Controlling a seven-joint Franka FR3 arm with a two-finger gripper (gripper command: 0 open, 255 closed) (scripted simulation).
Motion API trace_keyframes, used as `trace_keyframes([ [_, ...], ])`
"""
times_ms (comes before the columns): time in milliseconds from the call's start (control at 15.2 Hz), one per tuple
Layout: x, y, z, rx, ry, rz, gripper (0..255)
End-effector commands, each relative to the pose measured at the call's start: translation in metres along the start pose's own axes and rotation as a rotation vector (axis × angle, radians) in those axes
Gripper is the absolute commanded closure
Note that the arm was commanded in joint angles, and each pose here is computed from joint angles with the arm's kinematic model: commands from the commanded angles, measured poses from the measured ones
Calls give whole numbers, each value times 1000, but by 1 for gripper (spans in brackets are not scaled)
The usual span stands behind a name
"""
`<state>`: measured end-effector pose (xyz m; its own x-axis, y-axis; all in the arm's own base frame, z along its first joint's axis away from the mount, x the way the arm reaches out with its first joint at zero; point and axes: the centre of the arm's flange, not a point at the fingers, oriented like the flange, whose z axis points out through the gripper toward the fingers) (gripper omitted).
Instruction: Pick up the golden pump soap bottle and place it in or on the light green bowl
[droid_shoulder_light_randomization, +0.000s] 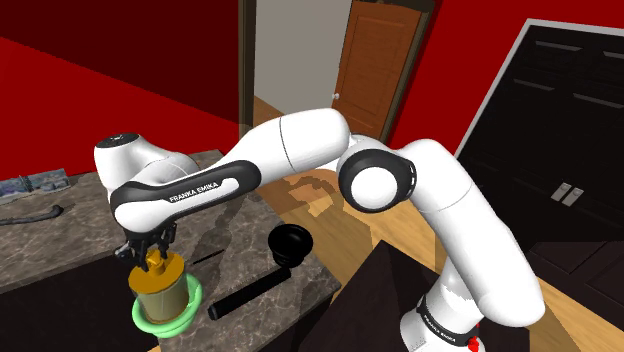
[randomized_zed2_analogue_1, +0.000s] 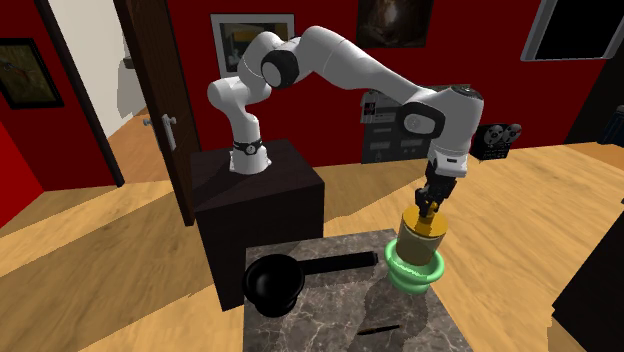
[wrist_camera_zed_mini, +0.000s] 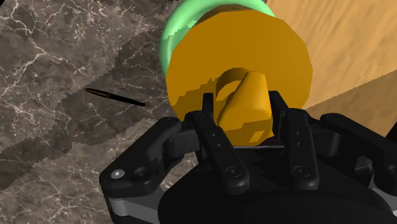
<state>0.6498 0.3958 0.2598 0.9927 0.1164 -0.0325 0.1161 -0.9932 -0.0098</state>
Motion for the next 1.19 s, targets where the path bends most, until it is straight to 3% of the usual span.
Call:
trace_keyframes([
  [0, 0, 0, 0, 0, 1, 0, 255],
  [66, 0, 0, 0, 0, 1, 0, 255],
  [132, 0, 0, 0, 0, 1, 0, 0],
  [462, 0, 0, 0, 0, 1, 0, 0],
  [726, 0, 0, -50, 0, 1, 0, 0],
  [1122, 0, 0, -50, 0, 1, 0, 0],
])
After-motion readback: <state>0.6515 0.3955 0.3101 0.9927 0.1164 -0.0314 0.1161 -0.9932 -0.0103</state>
